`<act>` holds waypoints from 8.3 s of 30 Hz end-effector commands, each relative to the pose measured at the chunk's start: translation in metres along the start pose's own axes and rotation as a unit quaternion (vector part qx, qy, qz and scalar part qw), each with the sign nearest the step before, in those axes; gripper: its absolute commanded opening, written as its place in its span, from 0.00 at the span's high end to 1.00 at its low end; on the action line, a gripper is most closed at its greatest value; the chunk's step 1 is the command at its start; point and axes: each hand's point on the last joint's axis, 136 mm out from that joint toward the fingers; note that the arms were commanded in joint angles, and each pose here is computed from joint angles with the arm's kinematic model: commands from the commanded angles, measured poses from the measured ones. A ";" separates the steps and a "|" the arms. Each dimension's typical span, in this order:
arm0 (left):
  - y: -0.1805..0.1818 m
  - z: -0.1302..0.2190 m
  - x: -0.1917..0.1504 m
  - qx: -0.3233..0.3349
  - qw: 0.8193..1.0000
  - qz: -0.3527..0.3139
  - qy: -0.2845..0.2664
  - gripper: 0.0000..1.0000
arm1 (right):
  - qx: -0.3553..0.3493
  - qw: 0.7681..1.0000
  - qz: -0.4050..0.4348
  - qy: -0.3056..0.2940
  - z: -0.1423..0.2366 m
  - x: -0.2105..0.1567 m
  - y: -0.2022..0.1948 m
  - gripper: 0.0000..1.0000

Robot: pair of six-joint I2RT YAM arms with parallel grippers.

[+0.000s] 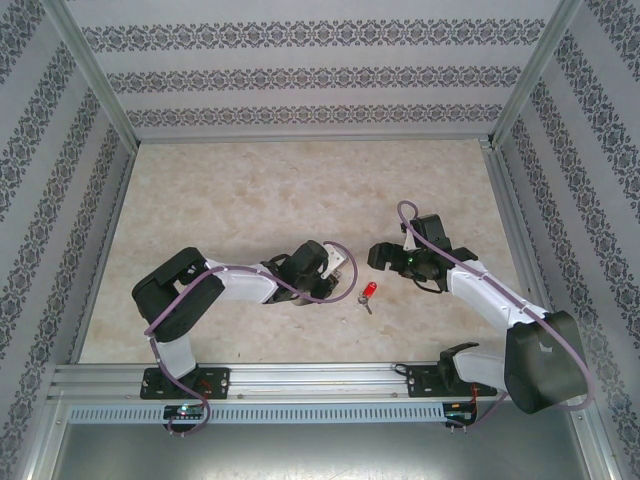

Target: Put the keys on the keyring

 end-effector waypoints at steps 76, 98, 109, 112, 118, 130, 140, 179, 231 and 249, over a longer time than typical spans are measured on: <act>0.003 0.009 0.016 -0.001 0.999 -0.029 -0.025 1.00 | -0.148 0.959 0.221 0.103 -0.050 -0.084 0.026 0.77; 0.003 0.009 0.017 -0.001 0.999 -0.029 -0.025 1.00 | -0.107 0.965 0.212 0.114 -0.021 -0.094 0.024 1.00; 0.003 0.012 0.017 -0.001 0.999 -0.029 -0.028 1.00 | -0.066 0.985 0.132 0.094 -0.003 -0.091 0.011 1.00; 0.002 0.013 0.019 -0.003 0.999 -0.031 -0.029 1.00 | -0.053 0.989 0.118 0.078 0.003 -0.083 0.013 1.00; -0.002 0.020 0.029 -0.014 0.998 -0.041 -0.044 1.00 | -0.016 0.994 0.100 0.041 0.017 -0.060 0.021 1.00; -0.005 0.034 0.050 -0.013 0.994 -0.078 -0.080 1.00 | 0.043 0.992 0.116 -0.021 0.029 -0.037 0.031 1.00; -0.009 0.049 0.066 -0.014 0.988 -0.109 -0.108 1.00 | 0.161 0.975 0.152 -0.027 0.032 -0.038 0.064 1.00; -0.019 0.068 0.088 -0.030 0.977 -0.144 -0.153 1.00 | 0.259 0.952 0.161 0.028 0.011 -0.028 0.107 1.00; -0.012 0.064 0.093 -0.012 0.981 -0.130 -0.145 1.00 | 0.302 0.951 0.025 0.060 0.021 -0.011 0.088 1.00; -0.007 0.069 0.089 0.001 0.982 -0.127 -0.143 1.00 | 0.072 0.992 -0.049 0.096 -0.011 -0.050 -0.003 1.00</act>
Point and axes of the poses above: each hand's point on the last joint's axis, 136 mm out from that joint toward the fingers, its own z axis back along the fingers, its own y axis along the line the jaws close on, x = y × z, and after that the axes turned 2 degrees about -z, right-handed
